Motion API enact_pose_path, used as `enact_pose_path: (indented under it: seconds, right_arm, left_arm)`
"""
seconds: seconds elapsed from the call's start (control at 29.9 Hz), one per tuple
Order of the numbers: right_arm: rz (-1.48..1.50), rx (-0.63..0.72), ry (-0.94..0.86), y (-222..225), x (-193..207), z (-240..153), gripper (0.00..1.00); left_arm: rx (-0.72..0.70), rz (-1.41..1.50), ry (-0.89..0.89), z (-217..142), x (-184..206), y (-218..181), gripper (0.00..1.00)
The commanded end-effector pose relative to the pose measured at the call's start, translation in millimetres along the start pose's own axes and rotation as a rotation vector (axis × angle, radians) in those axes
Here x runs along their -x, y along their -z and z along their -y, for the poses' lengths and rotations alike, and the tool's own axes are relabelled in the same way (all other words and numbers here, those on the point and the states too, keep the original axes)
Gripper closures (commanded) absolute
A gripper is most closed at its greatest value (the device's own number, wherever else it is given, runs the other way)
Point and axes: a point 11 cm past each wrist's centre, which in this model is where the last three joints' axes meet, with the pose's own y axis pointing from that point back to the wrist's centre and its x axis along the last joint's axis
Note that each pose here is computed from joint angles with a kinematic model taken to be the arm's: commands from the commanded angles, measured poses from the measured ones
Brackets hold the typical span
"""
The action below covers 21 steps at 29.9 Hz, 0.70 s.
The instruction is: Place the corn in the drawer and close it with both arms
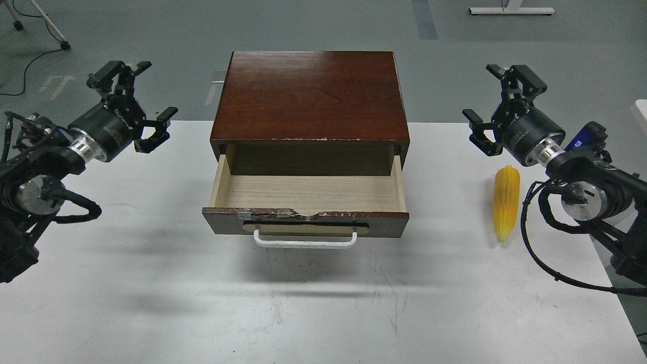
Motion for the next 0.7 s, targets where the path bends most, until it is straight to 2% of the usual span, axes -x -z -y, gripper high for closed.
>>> enact_pose_path:
  seconds: [0.0, 0.67]
  right_arm:
    - [-0.004, -0.001, -0.002, 1, 0, 1, 0.01]
    - [-0.027, 0.029, -0.031, 10, -1, 8, 0.01]
  left_arm:
    - [-0.010, 0.000, 0.002, 0, 0, 2, 0.02]
    - [-0.023, -0.043, -0.016, -11, -9, 6, 0.02]
